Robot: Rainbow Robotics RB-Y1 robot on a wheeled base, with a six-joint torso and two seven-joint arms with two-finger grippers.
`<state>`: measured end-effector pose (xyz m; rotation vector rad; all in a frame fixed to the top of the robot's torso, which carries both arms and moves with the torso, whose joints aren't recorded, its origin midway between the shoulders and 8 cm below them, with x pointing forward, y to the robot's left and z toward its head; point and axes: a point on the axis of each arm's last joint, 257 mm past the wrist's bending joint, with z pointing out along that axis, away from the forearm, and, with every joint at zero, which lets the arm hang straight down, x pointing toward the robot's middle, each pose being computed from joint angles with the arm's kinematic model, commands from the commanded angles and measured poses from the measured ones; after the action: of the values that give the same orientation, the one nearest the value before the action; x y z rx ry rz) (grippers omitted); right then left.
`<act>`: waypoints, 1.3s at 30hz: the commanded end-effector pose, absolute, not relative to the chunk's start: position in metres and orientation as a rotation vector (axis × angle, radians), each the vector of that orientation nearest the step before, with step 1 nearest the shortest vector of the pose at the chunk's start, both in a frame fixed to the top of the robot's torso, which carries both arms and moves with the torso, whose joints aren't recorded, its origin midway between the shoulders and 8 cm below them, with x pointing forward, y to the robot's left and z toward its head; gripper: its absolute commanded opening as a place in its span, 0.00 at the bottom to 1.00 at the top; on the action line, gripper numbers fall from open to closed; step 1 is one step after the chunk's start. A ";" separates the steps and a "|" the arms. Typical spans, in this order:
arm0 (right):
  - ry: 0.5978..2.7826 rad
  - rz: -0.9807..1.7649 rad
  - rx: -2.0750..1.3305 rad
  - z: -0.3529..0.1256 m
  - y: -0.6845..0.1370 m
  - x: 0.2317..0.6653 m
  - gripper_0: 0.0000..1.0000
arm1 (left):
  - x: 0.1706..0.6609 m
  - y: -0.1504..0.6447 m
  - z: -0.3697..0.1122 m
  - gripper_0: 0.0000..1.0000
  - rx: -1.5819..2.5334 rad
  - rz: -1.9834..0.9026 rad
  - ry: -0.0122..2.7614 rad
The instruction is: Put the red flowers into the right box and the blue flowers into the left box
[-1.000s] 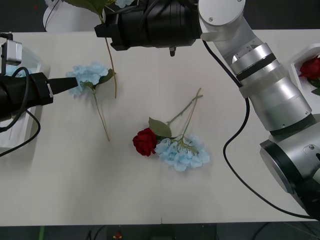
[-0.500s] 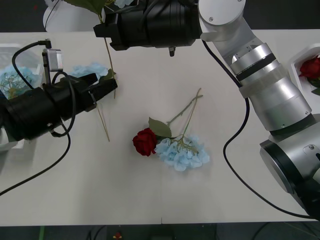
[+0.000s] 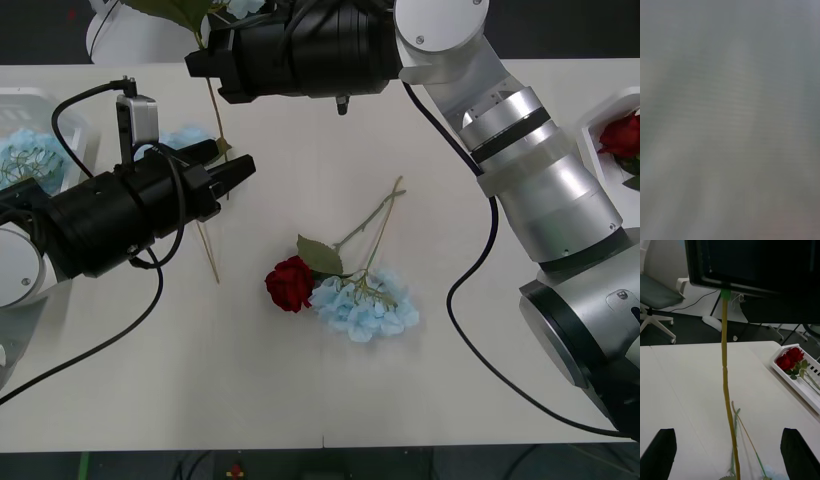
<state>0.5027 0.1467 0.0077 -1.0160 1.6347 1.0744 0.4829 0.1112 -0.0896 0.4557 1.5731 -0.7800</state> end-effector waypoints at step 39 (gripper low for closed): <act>1.548 1.050 -1.015 0.047 0.156 0.503 0.85 | 0.517 0.170 -0.064 0.00 0.333 -0.783 1.669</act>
<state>0.5085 0.1485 0.0150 -0.9789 1.6113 1.0731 0.5062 0.1322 -0.0874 0.3690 1.6522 -0.8083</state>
